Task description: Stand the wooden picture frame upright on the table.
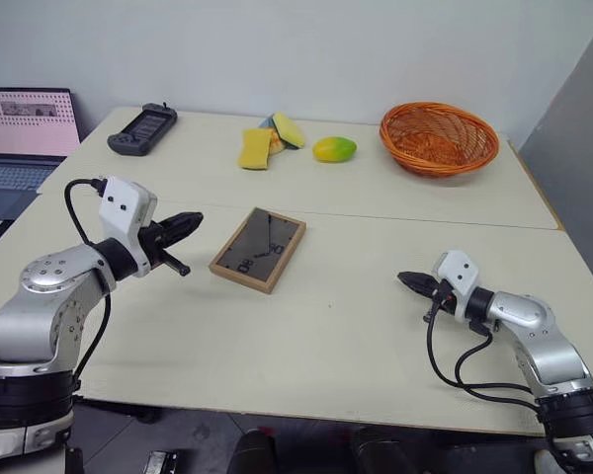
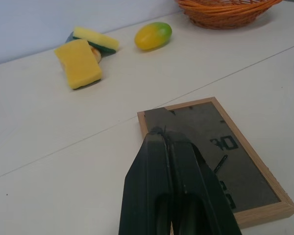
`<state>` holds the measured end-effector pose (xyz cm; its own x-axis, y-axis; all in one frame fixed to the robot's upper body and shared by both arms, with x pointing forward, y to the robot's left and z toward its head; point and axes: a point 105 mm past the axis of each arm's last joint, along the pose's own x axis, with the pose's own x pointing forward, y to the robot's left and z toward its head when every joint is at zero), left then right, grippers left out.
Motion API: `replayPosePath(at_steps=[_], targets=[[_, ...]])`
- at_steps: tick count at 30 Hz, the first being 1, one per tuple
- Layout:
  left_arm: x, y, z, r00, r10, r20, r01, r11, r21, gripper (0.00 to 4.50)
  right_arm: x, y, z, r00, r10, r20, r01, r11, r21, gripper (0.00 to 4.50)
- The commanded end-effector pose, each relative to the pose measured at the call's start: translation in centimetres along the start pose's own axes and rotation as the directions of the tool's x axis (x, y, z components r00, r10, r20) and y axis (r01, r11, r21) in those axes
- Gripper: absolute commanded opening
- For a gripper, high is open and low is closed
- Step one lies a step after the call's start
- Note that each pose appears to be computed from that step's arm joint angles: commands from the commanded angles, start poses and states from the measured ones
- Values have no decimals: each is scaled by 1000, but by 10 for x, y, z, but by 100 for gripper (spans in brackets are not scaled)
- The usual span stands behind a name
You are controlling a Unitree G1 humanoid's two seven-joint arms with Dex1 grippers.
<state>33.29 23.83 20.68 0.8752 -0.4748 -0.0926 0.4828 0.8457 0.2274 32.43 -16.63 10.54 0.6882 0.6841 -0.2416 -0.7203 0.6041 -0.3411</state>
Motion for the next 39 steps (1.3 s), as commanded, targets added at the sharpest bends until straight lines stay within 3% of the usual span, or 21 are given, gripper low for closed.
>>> replayPosePath(at_steps=[1, 6, 22, 33, 39], targets=[[-2, 1, 12, 999, 10, 35, -11, 1000, 13, 0, -4, -6, 8, 999, -25, 40, 25, 1000, -4, 3], [-1, -4, 9, 999, -38, 11, 38, 999, 5, 0, -5, -5, 7, 999, -25, 38, 25, 1000, -4, 3], [-1, 17, -2, 999, 45, -25, -44, 999, 30, 0, 4, -2, 23, 996, -16, 85, 16, 1000, -10, 3], [15, 47, -25, 982, 181, -60, -178, 983, 45, 0, 14, 7, 39, 992, -17, 122, 17, 1000, 0, 3], [33, 49, -29, 982, 180, -55, -179, 984, 19, 0, 14, 8, 44, 990, -49, 134, 48, 999, 15, 3]])
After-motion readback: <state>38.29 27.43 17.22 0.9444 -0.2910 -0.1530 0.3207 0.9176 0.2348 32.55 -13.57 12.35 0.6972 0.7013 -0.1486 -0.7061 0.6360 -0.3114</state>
